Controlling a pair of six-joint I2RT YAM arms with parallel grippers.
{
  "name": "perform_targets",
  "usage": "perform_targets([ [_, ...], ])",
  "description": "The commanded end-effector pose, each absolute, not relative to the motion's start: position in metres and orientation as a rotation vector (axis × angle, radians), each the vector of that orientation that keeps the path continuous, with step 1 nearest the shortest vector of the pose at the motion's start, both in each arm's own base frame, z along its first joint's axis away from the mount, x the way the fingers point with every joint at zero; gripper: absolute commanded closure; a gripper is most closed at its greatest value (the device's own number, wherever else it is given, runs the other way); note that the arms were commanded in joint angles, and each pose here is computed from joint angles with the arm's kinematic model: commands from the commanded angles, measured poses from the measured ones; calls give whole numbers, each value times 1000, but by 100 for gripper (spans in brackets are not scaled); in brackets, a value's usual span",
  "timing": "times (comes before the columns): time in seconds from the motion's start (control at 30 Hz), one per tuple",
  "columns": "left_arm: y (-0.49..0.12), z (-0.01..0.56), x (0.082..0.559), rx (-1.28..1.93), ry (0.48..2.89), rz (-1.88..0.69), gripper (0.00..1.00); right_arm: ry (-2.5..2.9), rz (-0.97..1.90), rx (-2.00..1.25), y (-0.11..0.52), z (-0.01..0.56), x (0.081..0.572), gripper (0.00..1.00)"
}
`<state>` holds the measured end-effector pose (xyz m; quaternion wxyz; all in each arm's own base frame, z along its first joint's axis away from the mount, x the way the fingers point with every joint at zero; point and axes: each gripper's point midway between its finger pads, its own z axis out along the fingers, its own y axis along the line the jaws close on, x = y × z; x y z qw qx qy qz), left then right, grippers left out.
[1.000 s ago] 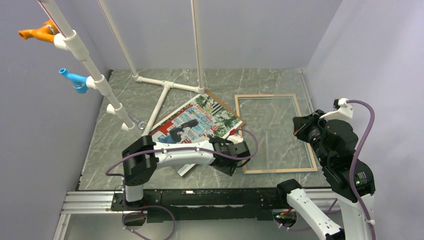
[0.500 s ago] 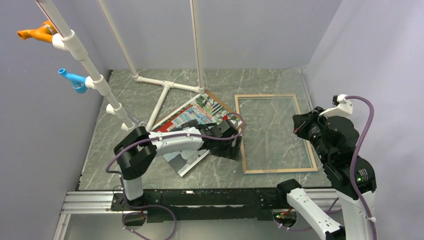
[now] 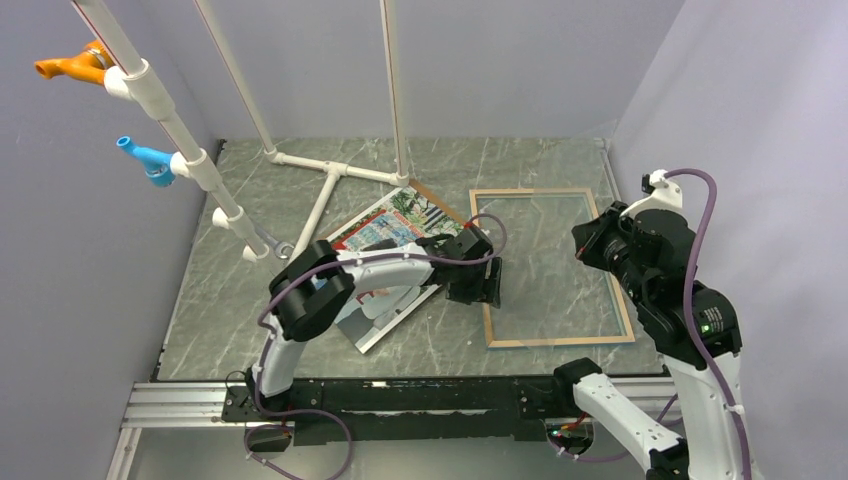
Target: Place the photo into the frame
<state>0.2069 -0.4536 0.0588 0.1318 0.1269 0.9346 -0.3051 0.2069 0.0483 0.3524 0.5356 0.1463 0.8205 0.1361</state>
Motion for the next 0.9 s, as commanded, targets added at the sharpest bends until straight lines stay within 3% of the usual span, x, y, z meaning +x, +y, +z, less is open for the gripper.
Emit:
perform_targets([
  [0.0,-454,50,225,305,2745,-735,24,1887,334,323,45,380,201,100],
  [0.43,-448,16,230,506,2725,-535,57,1896,310,313,41,390,197,100],
  [0.7,-473,29,231,673,2610,-597,77,1906,319,315,43,385,197,100],
  [0.87,-487,38,236,709,2566,-625,96,1899,308,318,40,390,196,100],
])
